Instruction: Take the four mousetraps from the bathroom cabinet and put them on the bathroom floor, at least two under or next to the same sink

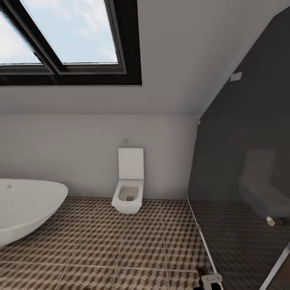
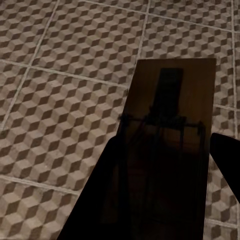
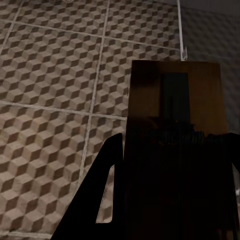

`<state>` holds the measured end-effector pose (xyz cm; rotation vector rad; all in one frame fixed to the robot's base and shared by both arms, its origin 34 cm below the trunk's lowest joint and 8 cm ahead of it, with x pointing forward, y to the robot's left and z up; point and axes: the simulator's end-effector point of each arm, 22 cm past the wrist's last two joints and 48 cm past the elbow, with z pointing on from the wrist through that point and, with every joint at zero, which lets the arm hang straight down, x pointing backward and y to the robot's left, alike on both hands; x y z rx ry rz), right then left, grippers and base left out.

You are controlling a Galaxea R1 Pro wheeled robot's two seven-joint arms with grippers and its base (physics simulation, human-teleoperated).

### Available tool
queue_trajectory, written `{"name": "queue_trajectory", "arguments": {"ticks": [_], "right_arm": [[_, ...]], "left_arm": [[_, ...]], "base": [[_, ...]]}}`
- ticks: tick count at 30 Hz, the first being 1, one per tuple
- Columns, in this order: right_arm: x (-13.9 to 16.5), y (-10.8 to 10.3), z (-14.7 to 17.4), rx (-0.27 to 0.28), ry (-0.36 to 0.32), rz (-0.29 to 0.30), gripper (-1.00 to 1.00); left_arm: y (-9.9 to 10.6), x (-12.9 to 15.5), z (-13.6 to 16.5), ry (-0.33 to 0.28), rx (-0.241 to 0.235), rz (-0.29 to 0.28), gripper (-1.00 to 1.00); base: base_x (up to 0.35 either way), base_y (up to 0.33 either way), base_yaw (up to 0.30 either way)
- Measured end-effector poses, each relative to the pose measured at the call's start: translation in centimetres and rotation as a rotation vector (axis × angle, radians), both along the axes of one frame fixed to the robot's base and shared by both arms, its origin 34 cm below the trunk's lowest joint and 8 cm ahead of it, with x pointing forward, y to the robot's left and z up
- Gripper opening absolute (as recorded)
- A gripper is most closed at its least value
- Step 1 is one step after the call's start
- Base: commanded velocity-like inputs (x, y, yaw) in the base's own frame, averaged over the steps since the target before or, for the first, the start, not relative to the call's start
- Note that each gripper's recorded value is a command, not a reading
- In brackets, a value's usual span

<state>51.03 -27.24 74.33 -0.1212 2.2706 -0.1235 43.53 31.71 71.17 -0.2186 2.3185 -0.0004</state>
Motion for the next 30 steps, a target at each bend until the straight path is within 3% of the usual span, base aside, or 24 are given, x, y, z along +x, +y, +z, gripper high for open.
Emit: {"name": "queue_trajectory", "arguments": {"ticks": [16,30], "right_arm": [[0.06,0.00,0.09,0.000,-0.003,0.000,-1.00],[0.04,-0.01,0.09,0.000,-0.003,0.000,-1.00]], "left_arm": [[0.17,-0.05,0.01,0.002,0.001,0.002,-1.00],[0.21,-0.03,0.02,0.001,0.002,0.002,-1.00]], "base": [[0.253,0.146,0.052],[0.299,0.180,-0.225]]}}
